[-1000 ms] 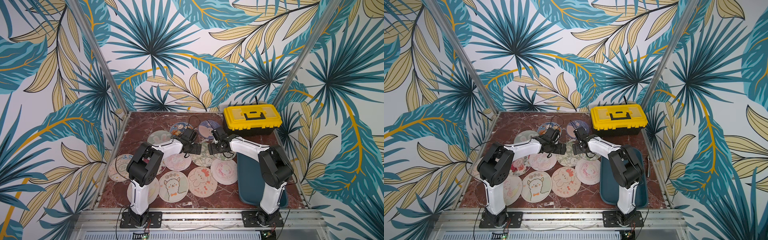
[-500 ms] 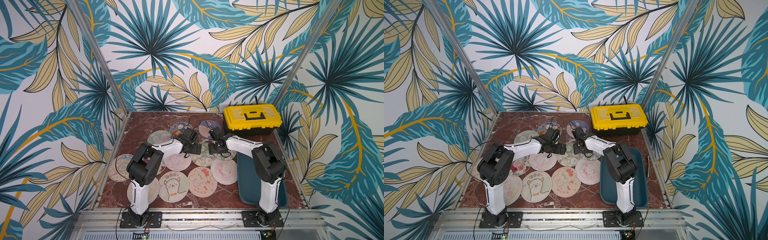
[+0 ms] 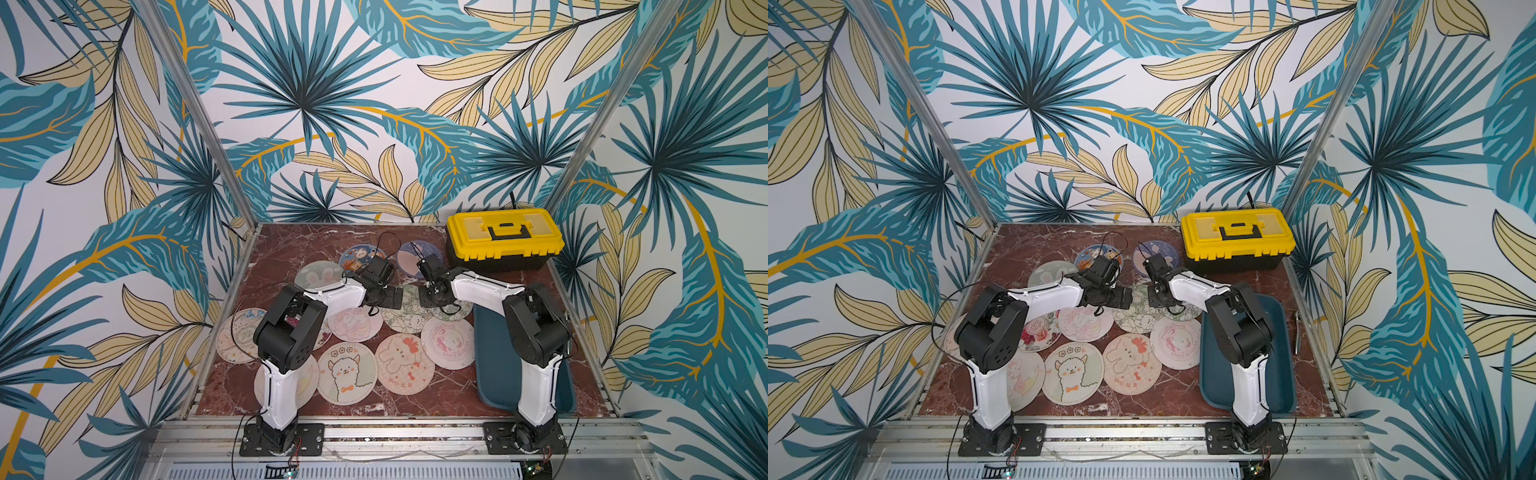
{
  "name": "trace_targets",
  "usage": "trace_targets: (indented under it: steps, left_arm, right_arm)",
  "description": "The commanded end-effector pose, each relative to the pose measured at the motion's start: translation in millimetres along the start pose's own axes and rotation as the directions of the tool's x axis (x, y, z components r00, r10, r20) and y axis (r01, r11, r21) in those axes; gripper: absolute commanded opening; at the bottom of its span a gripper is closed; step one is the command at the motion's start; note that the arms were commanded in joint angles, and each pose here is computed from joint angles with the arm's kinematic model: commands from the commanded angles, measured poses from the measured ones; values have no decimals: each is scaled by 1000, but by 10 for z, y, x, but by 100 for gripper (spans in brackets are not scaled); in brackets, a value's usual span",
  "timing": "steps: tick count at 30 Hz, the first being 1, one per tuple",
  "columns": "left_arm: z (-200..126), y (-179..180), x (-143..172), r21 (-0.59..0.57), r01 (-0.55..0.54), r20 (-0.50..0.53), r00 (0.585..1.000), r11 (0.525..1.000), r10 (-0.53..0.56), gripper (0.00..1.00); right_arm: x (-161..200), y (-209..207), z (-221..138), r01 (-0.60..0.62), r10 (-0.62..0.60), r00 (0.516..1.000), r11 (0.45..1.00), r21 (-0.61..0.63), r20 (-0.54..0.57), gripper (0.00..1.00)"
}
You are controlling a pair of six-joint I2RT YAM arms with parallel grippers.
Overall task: Put the coasters into the storage box
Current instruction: Pick up the coaster from the center of the board.
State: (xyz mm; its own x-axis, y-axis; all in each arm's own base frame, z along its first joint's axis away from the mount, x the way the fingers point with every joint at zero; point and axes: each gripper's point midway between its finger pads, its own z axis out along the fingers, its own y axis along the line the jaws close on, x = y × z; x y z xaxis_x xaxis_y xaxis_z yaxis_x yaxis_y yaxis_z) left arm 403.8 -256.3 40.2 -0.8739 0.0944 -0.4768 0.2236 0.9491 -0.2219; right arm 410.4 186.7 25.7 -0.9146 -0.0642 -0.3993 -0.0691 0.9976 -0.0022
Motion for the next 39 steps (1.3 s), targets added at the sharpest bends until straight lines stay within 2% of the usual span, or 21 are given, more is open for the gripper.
trace_targets:
  steps: [1, 3, 9, 17, 27, 34, 39]
  left_arm:
    - [-37, -10, -132, -12, -5, 22, 1000, 1000, 5, 100]
    - [-45, -7, -140, -16, -4, 27, 1000, 1000, 5, 100]
    - [-103, -10, -186, -18, -3, 43, 999, 1000, 4, 100]
    - [-328, -117, -416, 13, -13, 116, 993, 1000, 11, 99]
    - [-798, -270, -610, 108, -15, 257, 966, 994, -13, 99]
    - [-1112, -433, -666, 176, -86, 330, 944, 981, 23, 100]
    - [-1204, -517, -651, 197, -120, 354, 934, 973, 43, 100]
  right_arm:
    - [194, -91, 155, 8, -6, 998, 999, 31, -60, 11]
    - [151, -101, 116, 9, -8, 999, 999, 35, -43, 0]
    - [-111, -124, -182, -2, 0, 997, 999, 34, 73, 0]
    - [-400, -85, -700, 28, -26, 983, 1000, -8, 181, 0]
    - [-404, -125, -1364, 59, -44, 973, 996, -60, 227, 0]
    - [-329, -287, -1800, 34, -17, 958, 998, -55, 287, 0]
    - [-254, -467, -2097, -5, 14, 942, 1000, -27, 334, 0]
